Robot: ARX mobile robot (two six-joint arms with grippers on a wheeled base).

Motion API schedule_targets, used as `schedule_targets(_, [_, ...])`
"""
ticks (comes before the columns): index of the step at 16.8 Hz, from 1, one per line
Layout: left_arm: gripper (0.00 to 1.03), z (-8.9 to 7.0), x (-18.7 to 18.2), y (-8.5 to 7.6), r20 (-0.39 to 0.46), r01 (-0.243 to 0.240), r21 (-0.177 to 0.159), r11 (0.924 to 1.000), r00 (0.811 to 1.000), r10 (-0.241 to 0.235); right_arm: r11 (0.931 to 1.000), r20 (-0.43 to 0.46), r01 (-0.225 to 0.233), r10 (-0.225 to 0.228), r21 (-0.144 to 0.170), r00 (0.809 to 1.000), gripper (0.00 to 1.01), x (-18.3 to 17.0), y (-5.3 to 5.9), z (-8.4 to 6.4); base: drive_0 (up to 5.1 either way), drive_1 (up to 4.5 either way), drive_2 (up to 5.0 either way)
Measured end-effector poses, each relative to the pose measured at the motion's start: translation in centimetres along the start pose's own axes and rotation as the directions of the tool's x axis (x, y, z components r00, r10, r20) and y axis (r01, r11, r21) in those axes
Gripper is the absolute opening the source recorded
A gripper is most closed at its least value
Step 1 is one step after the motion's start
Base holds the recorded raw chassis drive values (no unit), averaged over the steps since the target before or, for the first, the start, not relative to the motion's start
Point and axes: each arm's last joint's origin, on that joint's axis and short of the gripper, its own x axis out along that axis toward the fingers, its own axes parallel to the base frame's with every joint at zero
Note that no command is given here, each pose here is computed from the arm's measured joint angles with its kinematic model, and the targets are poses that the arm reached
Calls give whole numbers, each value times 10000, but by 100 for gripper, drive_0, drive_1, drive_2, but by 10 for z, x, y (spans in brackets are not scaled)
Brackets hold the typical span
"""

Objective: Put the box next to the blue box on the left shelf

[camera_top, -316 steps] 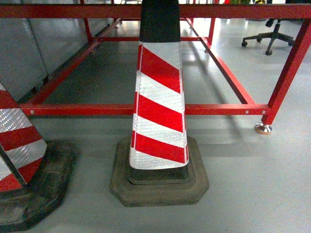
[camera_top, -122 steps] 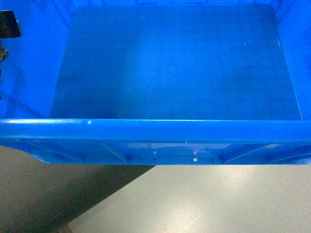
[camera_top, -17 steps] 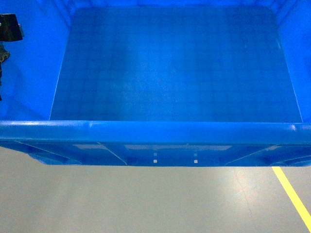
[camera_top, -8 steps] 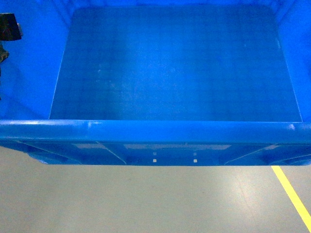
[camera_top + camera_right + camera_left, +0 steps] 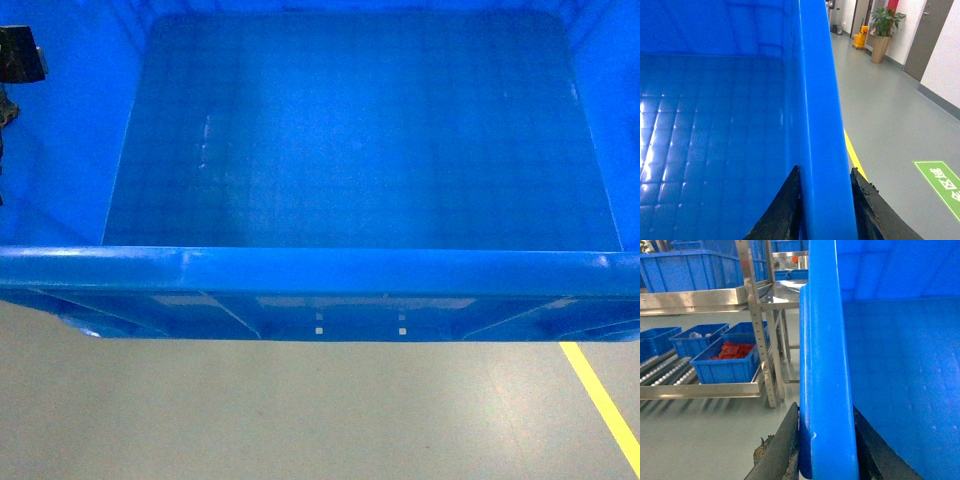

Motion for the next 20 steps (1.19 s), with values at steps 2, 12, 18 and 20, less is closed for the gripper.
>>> schedule_targets(2, [18, 0, 0, 0, -36, 6, 4, 10000, 10000, -6, 10000, -25, -1, 1, -13, 10000, 21, 0, 0, 0, 2, 433, -428])
schedule_targets(12, [18, 0, 0, 0, -33, -10, 7, 10000, 10000, 10, 10000, -14, -1, 0, -9, 10000, 21, 0, 0, 0, -4, 427, -434])
schedule_targets(18, [18, -1, 0, 0, -44, -1, 10, 10000, 10000, 2, 10000, -46, 2, -2, -22, 10000, 21, 0, 0, -1, -11, 420, -441])
schedule_targets(20, [18, -1, 0, 0, -37, -2, 0, 10000, 10000, 2, 10000, 0, 4, -4, -8, 10000, 21, 0, 0, 0, -3, 429, -435])
